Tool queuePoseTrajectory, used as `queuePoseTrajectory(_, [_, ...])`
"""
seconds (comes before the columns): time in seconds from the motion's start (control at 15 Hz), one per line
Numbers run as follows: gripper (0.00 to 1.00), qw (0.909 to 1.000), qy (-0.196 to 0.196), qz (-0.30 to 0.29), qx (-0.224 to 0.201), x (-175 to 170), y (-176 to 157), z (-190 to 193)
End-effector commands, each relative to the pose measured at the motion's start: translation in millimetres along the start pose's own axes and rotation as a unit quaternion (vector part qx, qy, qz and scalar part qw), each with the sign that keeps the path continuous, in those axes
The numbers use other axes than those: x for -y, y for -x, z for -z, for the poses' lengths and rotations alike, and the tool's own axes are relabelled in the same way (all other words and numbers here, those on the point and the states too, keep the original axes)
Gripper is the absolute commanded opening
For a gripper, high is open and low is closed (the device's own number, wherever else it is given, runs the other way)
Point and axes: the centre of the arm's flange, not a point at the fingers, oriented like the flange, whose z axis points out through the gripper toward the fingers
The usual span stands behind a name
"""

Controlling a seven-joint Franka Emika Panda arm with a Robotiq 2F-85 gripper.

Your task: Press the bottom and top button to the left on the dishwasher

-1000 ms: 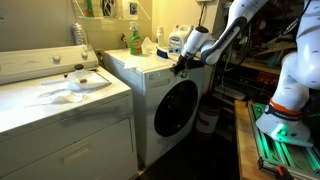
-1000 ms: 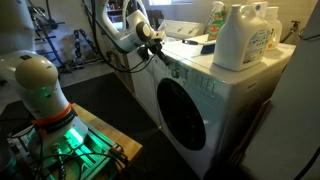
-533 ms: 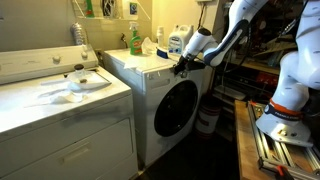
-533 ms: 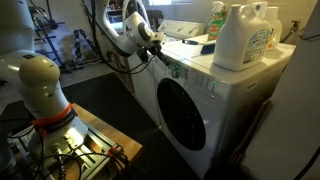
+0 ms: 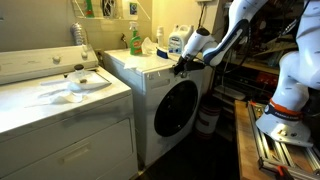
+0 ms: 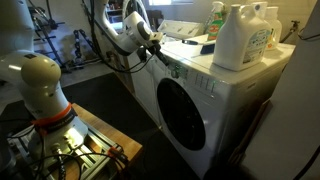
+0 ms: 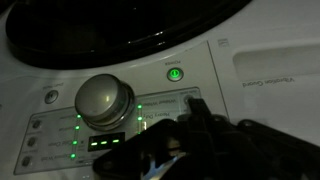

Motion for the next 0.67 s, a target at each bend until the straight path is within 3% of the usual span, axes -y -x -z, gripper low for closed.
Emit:
queuePoseTrajectory(0.0, [0.00, 0.9992, 0.032, 0.001, 0.025, 14.1, -11.8, 8.6])
queuePoseTrajectory(0.27, [0.00, 0.9959, 0.061, -0.001, 0.067, 23.2, -4.2, 26.8])
queuePoseTrajectory(0.6, [0.00, 0.9895, 0.070, 0.005, 0.126, 20.0, -9.3, 60.0])
